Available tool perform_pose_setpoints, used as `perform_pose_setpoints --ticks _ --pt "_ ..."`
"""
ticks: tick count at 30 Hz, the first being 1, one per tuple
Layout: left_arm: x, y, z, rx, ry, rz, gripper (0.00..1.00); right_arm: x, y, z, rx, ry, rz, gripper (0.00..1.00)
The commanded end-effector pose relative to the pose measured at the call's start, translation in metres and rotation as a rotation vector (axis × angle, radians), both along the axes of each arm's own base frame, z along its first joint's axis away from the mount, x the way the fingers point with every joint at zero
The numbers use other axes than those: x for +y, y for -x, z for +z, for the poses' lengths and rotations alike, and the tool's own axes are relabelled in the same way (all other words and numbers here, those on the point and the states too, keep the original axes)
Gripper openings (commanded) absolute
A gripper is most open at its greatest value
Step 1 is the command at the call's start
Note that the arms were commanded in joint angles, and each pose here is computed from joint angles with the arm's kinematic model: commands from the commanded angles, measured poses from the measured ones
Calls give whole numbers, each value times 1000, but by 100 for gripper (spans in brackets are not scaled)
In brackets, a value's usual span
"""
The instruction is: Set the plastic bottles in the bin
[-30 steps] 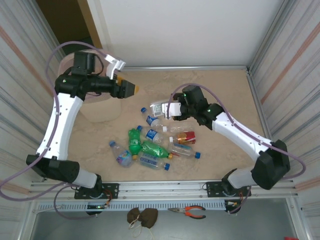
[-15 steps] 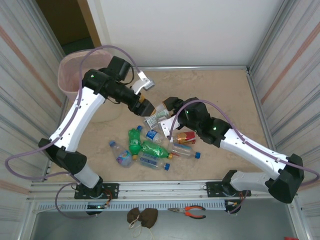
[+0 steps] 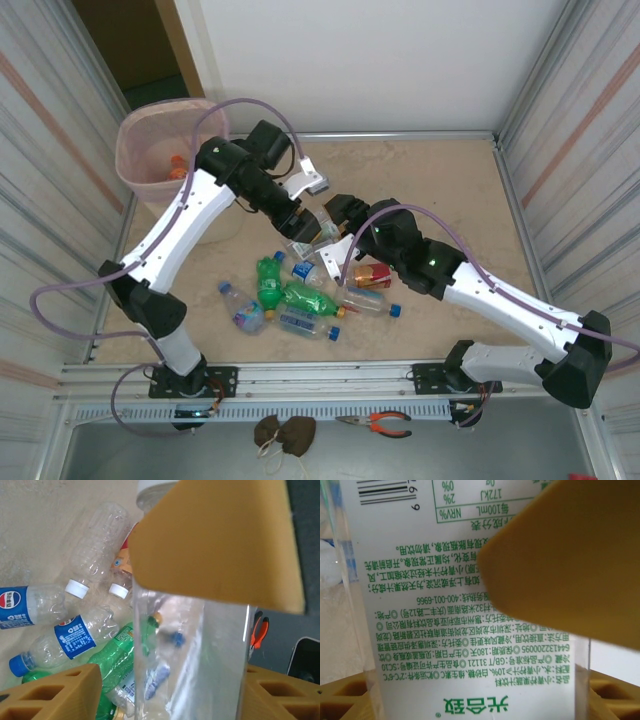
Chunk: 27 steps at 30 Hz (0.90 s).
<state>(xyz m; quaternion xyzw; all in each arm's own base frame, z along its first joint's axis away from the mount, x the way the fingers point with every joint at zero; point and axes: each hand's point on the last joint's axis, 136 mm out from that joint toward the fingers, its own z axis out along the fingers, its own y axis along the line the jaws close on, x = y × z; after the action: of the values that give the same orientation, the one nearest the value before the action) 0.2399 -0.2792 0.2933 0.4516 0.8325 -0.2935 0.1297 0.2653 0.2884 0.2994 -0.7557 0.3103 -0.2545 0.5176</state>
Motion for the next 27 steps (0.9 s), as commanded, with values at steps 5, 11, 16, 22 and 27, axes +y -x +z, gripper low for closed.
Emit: perform_pose_setpoints --ticks 5,11,16,22,27 --pt "-1 7 2 0 -25 -35 49 0 3 12 -38 -5 4 42" --pt "-1 5 5 -20 -22 -35 41 -3 5 9 -18 5 4 51" --pt "2 -3 9 -62 -14 -13 37 -7 10 9 -1 -7 5 76" --pt "18 -20 18 -109 1 64 35 -15 16 15 25 -47 -13 92" --pt "44 -38 33 -178 11 169 34 -21 24 26 123 -164 -43 93"
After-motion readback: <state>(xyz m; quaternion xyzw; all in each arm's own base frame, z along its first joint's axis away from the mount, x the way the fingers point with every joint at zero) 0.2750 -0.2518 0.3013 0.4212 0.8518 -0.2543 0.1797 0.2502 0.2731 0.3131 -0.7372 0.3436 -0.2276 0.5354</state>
